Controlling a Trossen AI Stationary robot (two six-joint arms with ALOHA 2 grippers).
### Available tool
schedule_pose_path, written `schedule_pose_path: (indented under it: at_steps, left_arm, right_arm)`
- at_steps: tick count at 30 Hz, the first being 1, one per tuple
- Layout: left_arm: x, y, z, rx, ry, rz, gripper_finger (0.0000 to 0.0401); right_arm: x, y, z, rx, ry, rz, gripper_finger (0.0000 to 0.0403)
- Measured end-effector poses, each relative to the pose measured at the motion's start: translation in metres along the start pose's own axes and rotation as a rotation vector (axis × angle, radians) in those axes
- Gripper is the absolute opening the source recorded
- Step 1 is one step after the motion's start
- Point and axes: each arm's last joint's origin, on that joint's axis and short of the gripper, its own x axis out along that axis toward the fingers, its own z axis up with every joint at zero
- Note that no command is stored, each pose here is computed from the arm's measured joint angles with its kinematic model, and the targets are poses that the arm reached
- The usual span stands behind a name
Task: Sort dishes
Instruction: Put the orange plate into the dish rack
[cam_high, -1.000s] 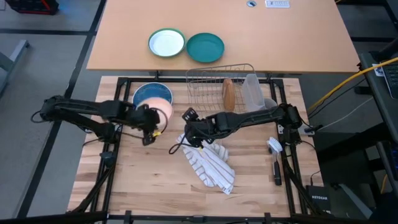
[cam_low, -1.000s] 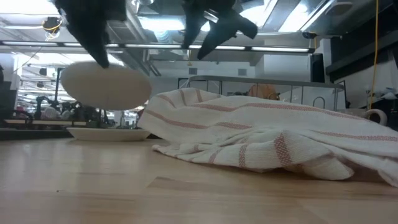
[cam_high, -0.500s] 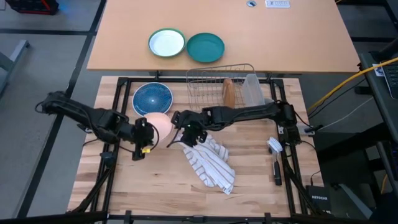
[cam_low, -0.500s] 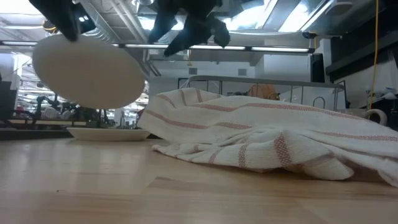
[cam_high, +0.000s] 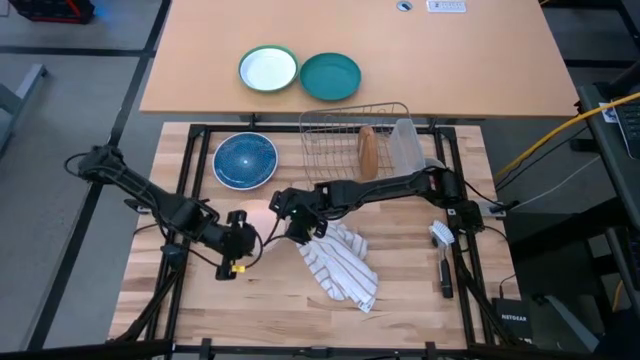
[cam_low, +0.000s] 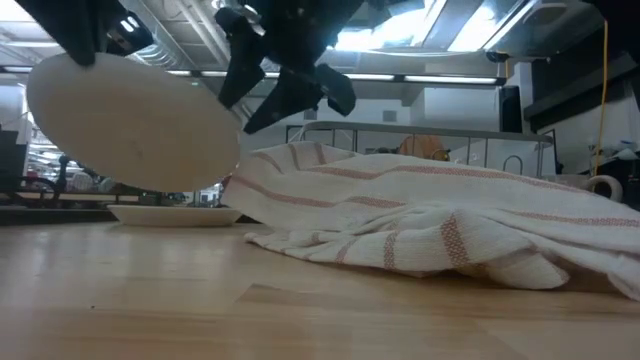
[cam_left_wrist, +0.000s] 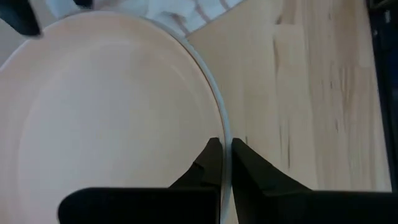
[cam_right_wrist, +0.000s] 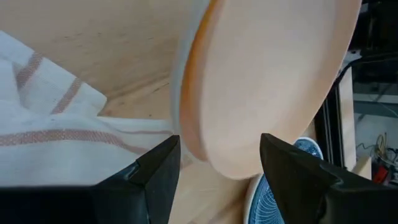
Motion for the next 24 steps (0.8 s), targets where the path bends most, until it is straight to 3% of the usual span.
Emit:
schedule_pose_path:
  at_steps: [15, 24]
  left_arm:
    - [0.005, -0.009, 0.005, 0.033, -0.044, -0.035, 0.0004]
    - [0.004, -0.015, 0.001, 0.026, -0.034, -0.045, 0.0003]
  right_arm:
    - [0.003, 0.002, 0.003, -0.001, -0.101, 0.04, 0.0224]
    - [-0.006, 0.001, 0.001, 0.0, -0.017, 0.051, 0.0224]
